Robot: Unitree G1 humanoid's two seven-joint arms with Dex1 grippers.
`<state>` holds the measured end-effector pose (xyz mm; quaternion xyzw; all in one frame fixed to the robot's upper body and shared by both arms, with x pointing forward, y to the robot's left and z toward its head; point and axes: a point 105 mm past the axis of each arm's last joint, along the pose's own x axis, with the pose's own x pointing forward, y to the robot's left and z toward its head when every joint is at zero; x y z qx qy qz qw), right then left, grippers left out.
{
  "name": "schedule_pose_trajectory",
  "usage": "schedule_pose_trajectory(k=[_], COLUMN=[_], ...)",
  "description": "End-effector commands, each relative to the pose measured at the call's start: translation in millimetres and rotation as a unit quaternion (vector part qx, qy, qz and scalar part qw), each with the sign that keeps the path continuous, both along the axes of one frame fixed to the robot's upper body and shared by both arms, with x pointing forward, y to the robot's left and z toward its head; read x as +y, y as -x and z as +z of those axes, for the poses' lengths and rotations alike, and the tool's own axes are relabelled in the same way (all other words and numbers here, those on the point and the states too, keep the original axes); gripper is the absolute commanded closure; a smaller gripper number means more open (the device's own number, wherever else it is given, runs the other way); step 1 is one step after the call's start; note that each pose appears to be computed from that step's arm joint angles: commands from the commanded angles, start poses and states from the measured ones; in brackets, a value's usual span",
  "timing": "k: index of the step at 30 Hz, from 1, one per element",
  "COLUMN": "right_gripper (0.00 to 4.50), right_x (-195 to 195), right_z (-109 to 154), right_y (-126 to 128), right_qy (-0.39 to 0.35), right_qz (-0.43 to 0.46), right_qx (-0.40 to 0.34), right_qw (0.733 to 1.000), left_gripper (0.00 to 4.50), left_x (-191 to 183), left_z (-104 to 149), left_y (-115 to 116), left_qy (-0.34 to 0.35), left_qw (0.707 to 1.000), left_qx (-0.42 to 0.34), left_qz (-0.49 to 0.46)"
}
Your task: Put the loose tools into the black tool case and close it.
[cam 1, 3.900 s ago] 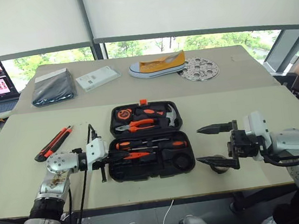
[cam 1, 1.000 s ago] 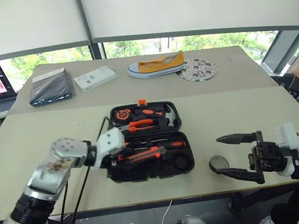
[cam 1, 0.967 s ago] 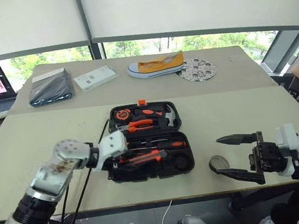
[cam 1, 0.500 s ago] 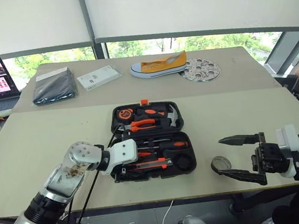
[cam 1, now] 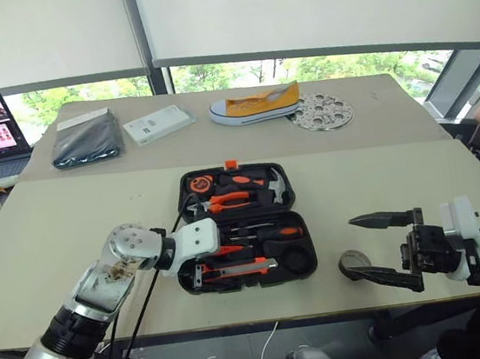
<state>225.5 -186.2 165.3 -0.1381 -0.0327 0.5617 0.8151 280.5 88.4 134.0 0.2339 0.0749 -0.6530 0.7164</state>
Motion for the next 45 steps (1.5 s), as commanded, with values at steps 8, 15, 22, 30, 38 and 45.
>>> schedule_pose_trajectory(k=[8,15,22,30,38,45], right_gripper=[0.00,0.00,0.00,0.00,0.00,0.00], right_x=[1.2,0.5,-0.9,0.0,-13.2,-56.7], right_z=[3.2,-0.2,-0.5,-2.2,1.1,-13.3], right_y=[-1.9,-0.9,-0.4,4.3,6.1,30.2], right_qy=[-0.011,-0.015,-0.016,-0.022,-0.018,0.031], right_qz=[-0.010,-0.022,-0.028,-0.035,-0.077,-0.168], right_qx=[-0.016,-0.016,-0.014,-0.005,-0.018,-0.026], right_qw=[1.000,1.000,0.999,0.999,0.997,0.985], left_gripper=[2.24,4.45,4.45,4.45,4.21,1.97], left_x=[11.9,14.9,17.3,29.1,20.5,49.2], left_z=[-0.7,-33.4,-59.0,-94.8,-55.4,13.3], left_y=[5.2,6.3,4.0,19.6,-2.7,9.4], left_qy=[0.092,0.041,-0.017,-0.078,0.082,0.243], left_qw=[0.996,0.999,1.000,0.990,0.993,0.967], left_qx=[0.004,-0.017,0.004,0.112,0.043,-0.060], left_qz=[-0.022,-0.020,-0.003,0.025,0.068,0.036])
